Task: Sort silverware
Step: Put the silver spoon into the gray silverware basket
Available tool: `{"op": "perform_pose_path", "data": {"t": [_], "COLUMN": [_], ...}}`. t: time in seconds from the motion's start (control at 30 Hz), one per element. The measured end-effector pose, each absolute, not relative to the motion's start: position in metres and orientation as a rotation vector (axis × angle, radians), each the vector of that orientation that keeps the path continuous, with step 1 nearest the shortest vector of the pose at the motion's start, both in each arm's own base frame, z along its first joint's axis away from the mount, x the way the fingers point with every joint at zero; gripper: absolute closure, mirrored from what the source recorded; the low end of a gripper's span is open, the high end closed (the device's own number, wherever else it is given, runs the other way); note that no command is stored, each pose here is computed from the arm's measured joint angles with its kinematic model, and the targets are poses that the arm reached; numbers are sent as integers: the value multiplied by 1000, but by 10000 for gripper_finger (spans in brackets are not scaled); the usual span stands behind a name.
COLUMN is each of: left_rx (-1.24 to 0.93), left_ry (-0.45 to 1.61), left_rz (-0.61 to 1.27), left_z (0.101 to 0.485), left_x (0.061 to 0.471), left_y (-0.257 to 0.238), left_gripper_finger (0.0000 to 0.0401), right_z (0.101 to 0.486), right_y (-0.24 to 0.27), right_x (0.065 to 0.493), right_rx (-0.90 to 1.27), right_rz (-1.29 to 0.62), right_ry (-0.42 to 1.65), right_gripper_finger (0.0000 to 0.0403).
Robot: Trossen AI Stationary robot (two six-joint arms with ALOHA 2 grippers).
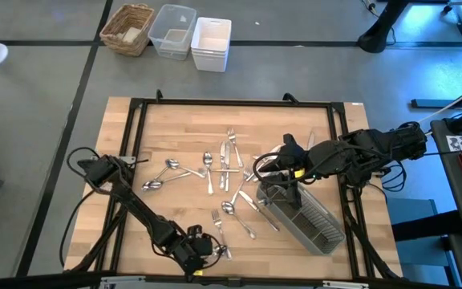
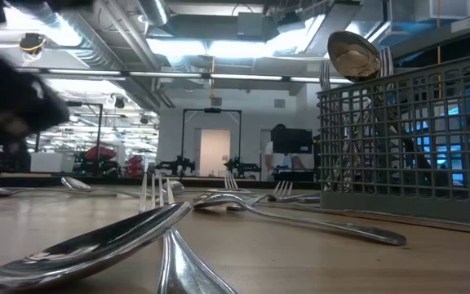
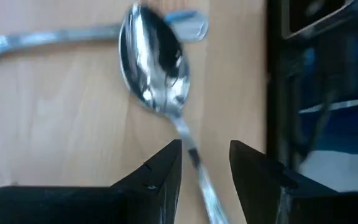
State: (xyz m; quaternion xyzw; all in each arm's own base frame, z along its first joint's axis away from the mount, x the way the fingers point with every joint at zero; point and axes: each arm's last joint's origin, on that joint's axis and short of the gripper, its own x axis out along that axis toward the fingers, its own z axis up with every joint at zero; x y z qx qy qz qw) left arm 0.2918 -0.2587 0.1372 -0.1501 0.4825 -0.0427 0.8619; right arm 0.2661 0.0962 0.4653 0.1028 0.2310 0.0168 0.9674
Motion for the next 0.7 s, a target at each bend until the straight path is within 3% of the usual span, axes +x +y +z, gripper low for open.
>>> {"op": "perform_pose_path", "data": {"t": [0.5, 0.7], "left_rx": [-311, -297], "left_ry": [1058, 1068], "left_rz": [69, 86], "left_z": [119, 117], "left_x": [291, 291], "left_y": [-252, -250], "left_gripper_finger": [279, 346], "right_z": [465, 465], "right_y": [96, 96], "right_x": [266, 266], "right_rx": [205, 205], "right_rz": [35, 35], "right_ry": [467, 467], "right_gripper_finger": [288, 288]}}
